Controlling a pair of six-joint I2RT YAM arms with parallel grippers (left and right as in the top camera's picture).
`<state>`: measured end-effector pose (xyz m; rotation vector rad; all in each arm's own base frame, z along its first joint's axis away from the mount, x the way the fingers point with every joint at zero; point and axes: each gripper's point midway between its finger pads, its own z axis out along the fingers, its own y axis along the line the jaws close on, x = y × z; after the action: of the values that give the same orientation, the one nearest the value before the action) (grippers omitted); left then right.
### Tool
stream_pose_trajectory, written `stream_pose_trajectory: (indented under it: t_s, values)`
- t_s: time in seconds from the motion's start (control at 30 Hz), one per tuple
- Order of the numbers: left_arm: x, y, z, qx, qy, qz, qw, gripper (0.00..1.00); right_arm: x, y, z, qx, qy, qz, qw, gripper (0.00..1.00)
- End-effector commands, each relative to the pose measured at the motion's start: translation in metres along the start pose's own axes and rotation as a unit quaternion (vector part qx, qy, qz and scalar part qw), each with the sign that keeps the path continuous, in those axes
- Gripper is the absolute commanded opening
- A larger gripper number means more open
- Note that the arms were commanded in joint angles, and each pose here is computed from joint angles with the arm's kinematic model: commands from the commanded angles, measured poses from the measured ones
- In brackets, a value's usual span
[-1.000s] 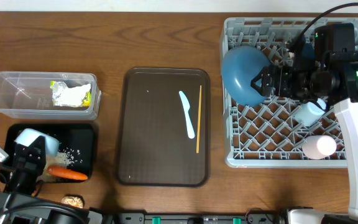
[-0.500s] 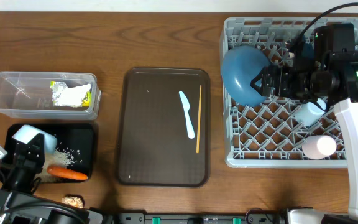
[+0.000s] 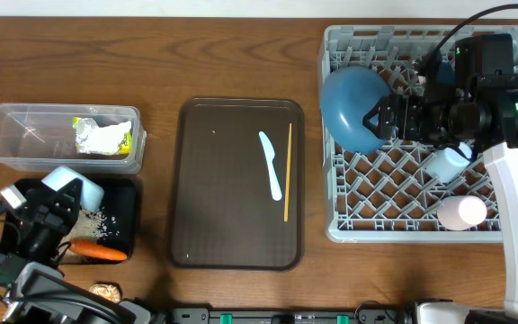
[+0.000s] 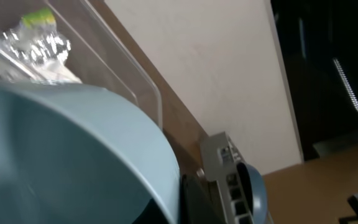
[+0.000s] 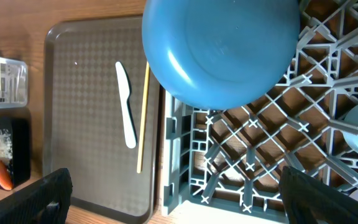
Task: Sort waste into correct bins and load items into the dishwasher rack
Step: 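Tip the bowl to pour the rice onto the black tray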
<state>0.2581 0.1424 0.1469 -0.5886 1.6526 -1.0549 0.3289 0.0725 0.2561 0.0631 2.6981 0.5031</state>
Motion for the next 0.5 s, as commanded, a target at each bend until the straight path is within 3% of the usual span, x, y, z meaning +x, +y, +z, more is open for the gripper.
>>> stream_pose_trajectory:
  t_s: [0.0,0.03,0.13,0.47]
  values:
    - [-0.006,-0.002,-0.001,-0.005,-0.006,-0.002,1.000,0.06,0.004,0.001,0.004,0.002,0.012,-0.006,1.000,0.99]
    - [-0.007,-0.005,-0.001,0.000,-0.006,-0.030,1.000,0.06,0.005,0.000,0.004,0.002,0.013,-0.006,1.000,0.99]
    - [-0.011,-0.024,-0.002,0.030,0.006,-0.008,0.999,0.06,0.003,0.001,0.004,0.001,0.010,-0.007,1.000,0.99]
    - [-0.035,-0.110,-0.010,0.042,-0.010,0.123,0.991,0.06,0.001,0.001,0.004,0.000,0.005,-0.008,1.000,0.99]
